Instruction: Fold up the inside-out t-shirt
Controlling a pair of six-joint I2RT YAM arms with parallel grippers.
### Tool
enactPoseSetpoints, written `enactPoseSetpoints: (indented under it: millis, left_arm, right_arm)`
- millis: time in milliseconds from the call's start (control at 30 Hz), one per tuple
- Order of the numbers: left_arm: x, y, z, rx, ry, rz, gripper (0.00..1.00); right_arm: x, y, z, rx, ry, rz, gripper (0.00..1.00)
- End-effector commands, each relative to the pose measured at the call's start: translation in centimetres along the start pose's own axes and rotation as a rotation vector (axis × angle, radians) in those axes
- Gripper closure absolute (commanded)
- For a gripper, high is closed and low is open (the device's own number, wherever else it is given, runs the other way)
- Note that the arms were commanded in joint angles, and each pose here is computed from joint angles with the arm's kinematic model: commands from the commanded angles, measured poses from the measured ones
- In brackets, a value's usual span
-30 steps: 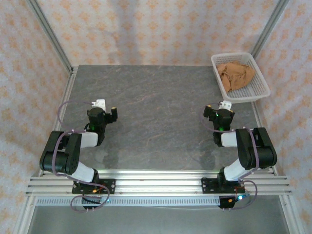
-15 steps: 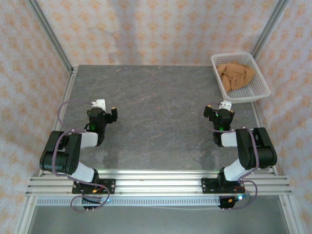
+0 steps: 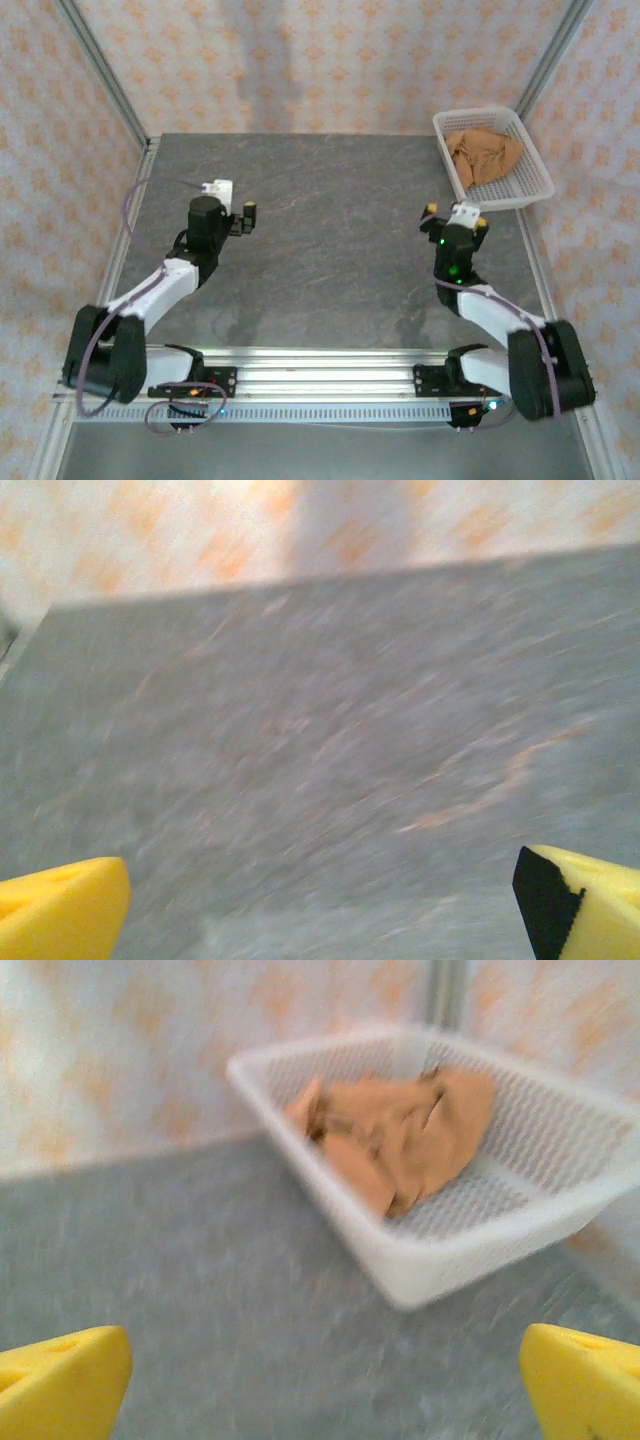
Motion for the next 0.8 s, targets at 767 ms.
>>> enactPoseSetpoints:
  millis: [767]
  left_arm:
    - [5.5, -0.2, -1.8, 0.473, -0.093, 0.237, 0.01]
  right_arm:
    - [-20.6, 0.9, -2.5, -0.671, -0.451, 0.454, 0.24]
Point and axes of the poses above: each hand's point on the last joint's axis, 136 mm out from that joint toward the fingers, its own x axis back along the fingers, its own z axis along the line the jaws close on, y = z × x, the point moved 1 cm from there along x, back along the fingers, and after that the axes turned 10 degrees about -x, right-handed, at the moved point
